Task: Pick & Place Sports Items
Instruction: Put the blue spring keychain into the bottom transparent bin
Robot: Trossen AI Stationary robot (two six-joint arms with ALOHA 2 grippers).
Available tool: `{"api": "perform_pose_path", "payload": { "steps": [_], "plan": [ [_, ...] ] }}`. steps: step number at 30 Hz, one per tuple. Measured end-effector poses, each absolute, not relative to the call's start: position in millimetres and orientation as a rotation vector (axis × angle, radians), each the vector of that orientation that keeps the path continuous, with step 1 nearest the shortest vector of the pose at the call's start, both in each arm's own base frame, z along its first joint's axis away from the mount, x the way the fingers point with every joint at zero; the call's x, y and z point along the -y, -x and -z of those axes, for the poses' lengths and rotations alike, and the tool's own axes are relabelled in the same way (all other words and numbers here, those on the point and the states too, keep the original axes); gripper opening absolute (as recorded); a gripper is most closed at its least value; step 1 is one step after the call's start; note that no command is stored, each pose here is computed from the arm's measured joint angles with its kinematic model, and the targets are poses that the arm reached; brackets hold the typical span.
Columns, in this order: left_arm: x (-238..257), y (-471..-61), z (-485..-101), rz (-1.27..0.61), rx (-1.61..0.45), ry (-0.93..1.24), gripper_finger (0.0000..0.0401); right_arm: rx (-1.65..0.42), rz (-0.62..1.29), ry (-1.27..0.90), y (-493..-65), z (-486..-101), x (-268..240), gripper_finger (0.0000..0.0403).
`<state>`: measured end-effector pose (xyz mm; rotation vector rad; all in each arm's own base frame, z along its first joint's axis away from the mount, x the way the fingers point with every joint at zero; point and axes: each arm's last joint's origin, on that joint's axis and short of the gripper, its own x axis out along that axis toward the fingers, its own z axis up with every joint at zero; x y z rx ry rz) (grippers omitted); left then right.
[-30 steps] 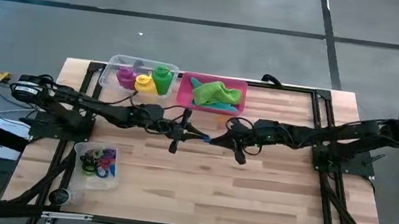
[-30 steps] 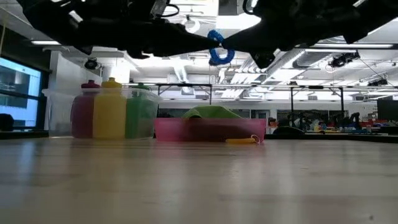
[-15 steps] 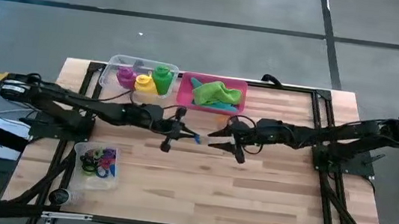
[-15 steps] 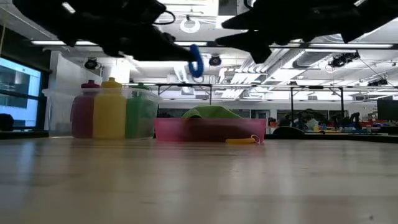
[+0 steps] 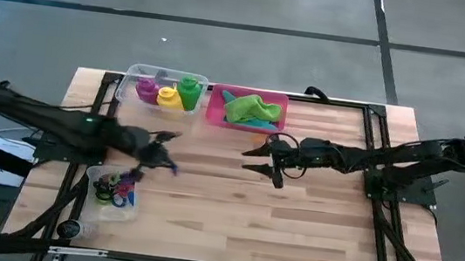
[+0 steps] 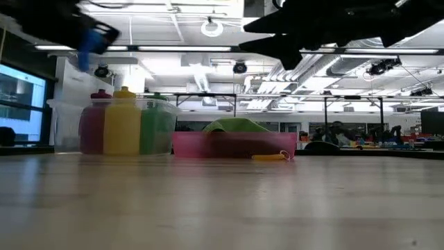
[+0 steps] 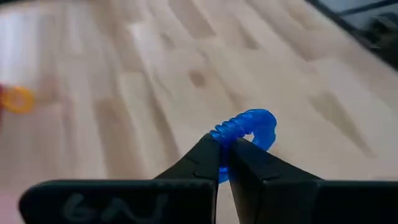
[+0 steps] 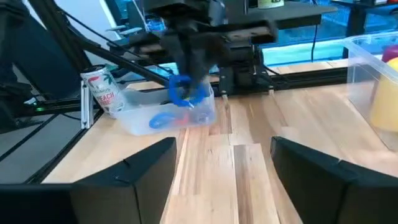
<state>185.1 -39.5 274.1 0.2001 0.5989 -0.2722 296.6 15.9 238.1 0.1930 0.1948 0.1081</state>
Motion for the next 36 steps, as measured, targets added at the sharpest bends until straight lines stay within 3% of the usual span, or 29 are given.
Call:
{"api": "perform_pose_path", "payload": {
  "steps": [13,24,31,36],
  "plan": [
    [60,-111,-273,0.38,-0.873,0.043,0.0003,-0.196,-0.108,-0.193,-297,-238,-16,0.0209],
    [75,-94,-252,0.251,-1.236,0.164,0.0003,-0.238,-0.101,-0.219,-296,-234,-16,0.0209],
    [81,-94,-247,0.187,-1.308,0.201,0.0004,-0.262,-0.098,-0.217,-295,-232,-16,0.0209],
    [84,-98,-243,0.156,-1.338,0.204,0.0047,-0.282,-0.054,-0.211,-295,-229,-15,0.0209]
  ]
}}
